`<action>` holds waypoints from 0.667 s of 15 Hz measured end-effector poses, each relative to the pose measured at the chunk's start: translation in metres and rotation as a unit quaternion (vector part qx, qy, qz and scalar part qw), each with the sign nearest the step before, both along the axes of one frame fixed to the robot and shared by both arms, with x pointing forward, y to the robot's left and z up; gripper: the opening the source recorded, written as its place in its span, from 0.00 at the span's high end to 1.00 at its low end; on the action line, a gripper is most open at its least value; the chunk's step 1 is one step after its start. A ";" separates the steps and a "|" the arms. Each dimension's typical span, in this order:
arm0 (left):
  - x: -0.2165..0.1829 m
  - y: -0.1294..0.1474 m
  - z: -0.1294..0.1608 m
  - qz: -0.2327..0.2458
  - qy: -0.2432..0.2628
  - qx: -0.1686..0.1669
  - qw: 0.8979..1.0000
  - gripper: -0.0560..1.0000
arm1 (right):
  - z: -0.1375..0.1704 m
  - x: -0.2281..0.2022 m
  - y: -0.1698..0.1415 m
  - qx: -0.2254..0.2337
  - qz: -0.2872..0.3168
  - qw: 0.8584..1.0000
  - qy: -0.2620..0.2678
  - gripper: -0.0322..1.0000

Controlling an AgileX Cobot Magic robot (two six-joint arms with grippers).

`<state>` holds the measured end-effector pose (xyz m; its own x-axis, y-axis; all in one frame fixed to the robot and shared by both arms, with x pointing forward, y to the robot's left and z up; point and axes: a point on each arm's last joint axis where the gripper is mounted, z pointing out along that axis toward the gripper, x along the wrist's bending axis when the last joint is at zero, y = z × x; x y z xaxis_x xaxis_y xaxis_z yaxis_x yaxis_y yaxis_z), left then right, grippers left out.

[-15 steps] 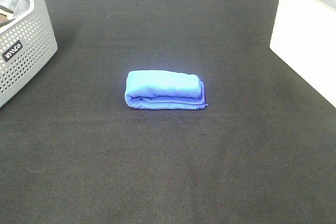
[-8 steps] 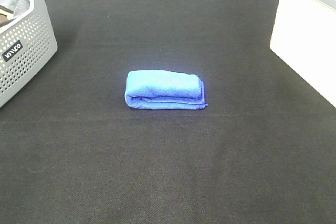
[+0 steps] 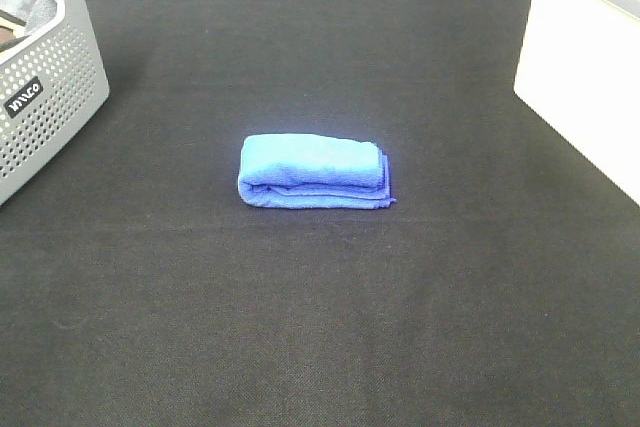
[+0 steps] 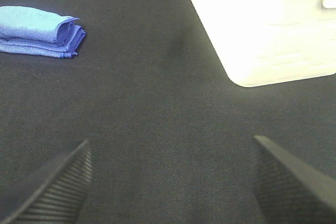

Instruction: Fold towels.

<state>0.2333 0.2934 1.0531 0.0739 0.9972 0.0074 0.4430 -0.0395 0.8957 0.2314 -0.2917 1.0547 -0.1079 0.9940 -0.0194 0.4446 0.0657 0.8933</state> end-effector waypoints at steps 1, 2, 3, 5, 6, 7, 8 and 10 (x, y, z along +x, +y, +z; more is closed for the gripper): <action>0.000 0.000 0.000 0.000 0.000 0.000 1.000 0.25 | 0.000 0.000 0.000 0.000 0.000 1.000 0.000 0.22; 0.000 0.000 0.000 0.000 0.000 0.000 1.000 0.25 | 0.000 0.000 0.000 0.000 0.000 1.000 0.000 0.22; 0.000 0.000 0.000 0.000 0.000 0.000 1.000 0.25 | 0.000 0.000 0.000 0.000 0.000 1.000 0.000 0.22; 0.000 0.000 0.000 0.000 0.000 0.000 1.000 0.25 | 0.000 0.000 0.000 0.000 0.000 1.000 0.000 0.22; 0.000 0.000 0.000 0.000 0.000 0.000 1.000 0.25 | 0.000 0.000 0.000 0.000 0.000 1.000 0.000 0.22; 0.000 0.000 0.000 0.000 0.000 0.000 1.000 0.25 | 0.000 0.000 0.000 0.000 0.000 1.000 0.000 0.22; 0.000 0.000 0.000 0.000 0.000 0.000 1.000 0.25 | 0.000 0.000 0.000 0.000 0.000 1.000 0.000 0.22; 0.000 0.000 0.000 0.000 0.000 0.000 1.000 0.25 | 0.000 0.000 0.000 0.000 0.000 1.000 0.000 0.22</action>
<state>0.2333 0.2934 1.0531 0.0739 0.9972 0.0074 0.4430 -0.0395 0.8957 0.2314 -0.2917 1.0547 -0.1079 0.9940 -0.0194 0.4446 0.0657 0.8933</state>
